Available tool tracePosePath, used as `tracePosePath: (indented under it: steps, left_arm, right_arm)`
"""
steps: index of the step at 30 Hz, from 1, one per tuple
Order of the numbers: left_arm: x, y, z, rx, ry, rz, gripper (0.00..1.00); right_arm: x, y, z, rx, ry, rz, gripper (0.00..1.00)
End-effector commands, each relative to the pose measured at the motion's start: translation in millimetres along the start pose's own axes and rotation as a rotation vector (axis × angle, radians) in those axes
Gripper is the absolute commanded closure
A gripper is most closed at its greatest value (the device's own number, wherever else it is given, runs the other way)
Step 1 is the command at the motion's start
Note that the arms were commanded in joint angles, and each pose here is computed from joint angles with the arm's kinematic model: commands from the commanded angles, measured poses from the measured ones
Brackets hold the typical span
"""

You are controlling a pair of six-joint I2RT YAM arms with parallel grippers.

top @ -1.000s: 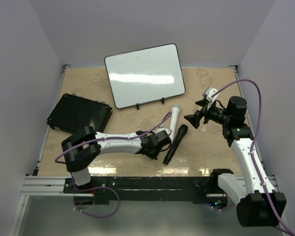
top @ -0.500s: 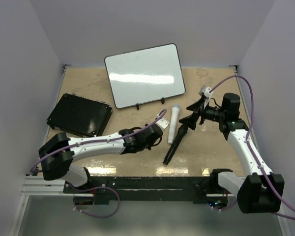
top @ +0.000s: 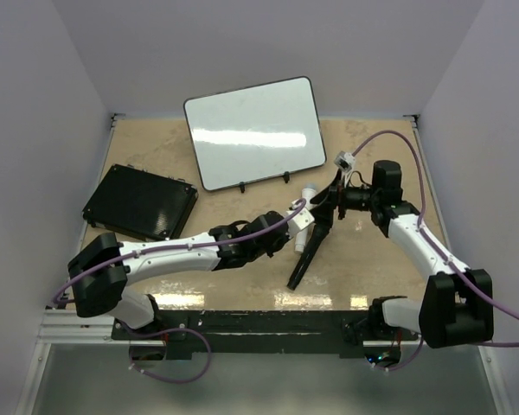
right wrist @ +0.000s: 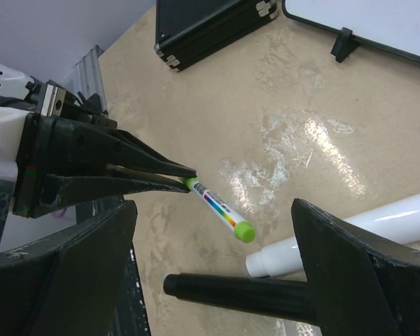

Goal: Write a sentence on the whiteboard
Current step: Pick up the whiteboard marker from the center of the board.

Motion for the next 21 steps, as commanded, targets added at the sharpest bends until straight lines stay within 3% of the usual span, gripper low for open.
tracePosePath:
  steps: [1,16,20,21]
  left_arm:
    - [-26,0,6,-0.001,-0.024,-0.107,1.00]
    - [-30,0,9,-0.008,-0.058,-0.127,1.00]
    - [-30,-1,9,-0.006,-0.072,-0.125,1.00]
    - [-30,-1,9,-0.006,-0.076,-0.122,1.00]
  right_arm:
    - [-3,-9,1,-0.043,-0.020,0.012,0.04]
    - [4,-28,-3,-0.082,-0.070,0.103,0.38]
    - [4,-28,-3,-0.088,-0.070,0.105,0.49]
    - [4,-29,-3,-0.094,-0.068,0.105,0.56]
Point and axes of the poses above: each gripper's point midway between its finger pads, its own y axis back along the fingers, its own z axis along the line the jaws close on, x = y × z, the point moved 10 cm from there along y, back along the fingers, and after that the axes turned 10 degrees about -y, right-handed, at the moved point
